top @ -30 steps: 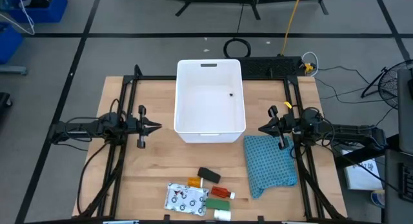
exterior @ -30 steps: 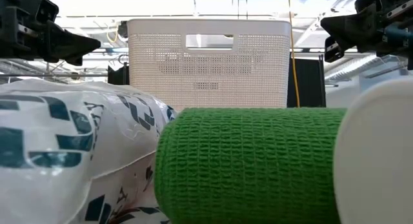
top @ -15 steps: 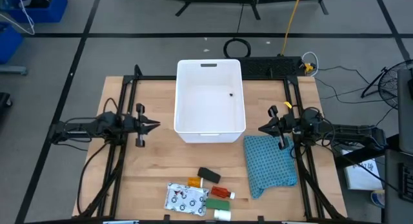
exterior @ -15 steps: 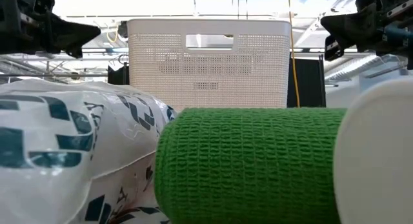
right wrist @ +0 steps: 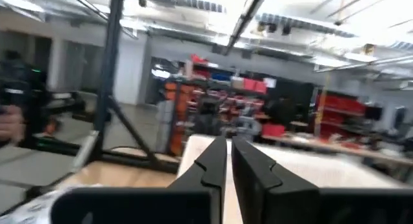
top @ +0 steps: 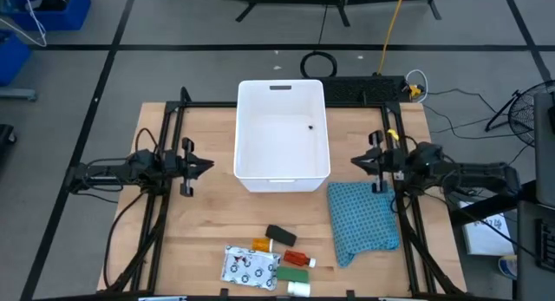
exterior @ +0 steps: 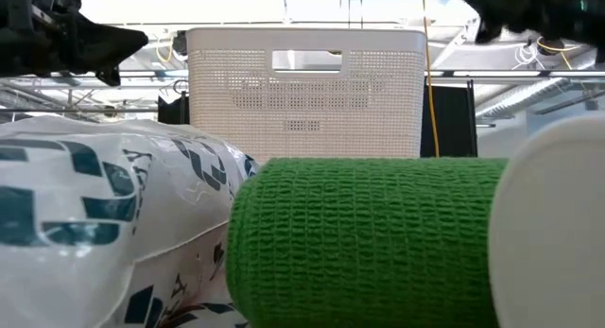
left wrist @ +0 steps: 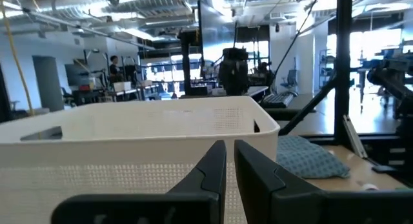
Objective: Pick & place medical supplies in basket/bin
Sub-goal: Put the red pill bottle into the bin
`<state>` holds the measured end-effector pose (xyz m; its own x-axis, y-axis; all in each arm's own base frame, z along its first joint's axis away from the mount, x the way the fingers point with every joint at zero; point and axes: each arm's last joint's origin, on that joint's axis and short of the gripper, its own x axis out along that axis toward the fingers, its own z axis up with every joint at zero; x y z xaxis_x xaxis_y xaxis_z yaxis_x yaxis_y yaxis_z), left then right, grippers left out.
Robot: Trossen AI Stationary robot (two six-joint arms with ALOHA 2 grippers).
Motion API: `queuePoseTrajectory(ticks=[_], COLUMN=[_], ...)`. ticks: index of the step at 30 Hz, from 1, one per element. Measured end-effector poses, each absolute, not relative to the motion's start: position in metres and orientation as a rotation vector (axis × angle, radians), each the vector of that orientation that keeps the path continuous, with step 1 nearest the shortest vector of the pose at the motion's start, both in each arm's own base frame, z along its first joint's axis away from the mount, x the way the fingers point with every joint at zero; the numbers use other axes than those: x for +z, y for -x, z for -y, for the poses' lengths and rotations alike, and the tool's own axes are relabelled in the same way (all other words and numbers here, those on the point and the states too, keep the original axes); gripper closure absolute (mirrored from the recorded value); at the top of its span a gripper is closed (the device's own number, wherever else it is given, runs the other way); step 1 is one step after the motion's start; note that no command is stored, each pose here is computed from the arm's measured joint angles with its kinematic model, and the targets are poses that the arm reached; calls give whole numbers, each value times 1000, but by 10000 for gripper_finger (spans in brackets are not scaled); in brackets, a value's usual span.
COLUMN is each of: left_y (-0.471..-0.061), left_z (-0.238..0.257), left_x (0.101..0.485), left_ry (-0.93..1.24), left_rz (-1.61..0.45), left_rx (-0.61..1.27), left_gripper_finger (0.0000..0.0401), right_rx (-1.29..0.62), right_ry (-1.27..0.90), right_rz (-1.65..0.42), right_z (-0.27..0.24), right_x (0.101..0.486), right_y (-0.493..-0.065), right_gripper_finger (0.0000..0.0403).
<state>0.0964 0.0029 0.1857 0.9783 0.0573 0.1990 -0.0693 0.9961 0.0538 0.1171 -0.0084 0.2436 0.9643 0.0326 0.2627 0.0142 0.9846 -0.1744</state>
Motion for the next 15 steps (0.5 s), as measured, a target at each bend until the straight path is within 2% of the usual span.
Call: queuePoseTrajectory(ticks=[5,9,12,15], left_y=[-96,-97,-96,-96], left_z=[-3,-3,-4,-4], left_x=[186,185,185,185], left_ry=[-77,-99,-131,-160], left_rz=[196,189,189,184], left_rx=[79,82,93,129], left_gripper_finger=[364,364,364,364], right_rx=[6,-70,-142,-92], right_ry=[244,327,406,403], right_rz=[133,-95,-276,-360], right_z=[-9,-34,-57,-88], right_x=[290,314,312,297], right_y=[-140,-167,-190,-210], right_gripper_finger=[361,333,308,277])
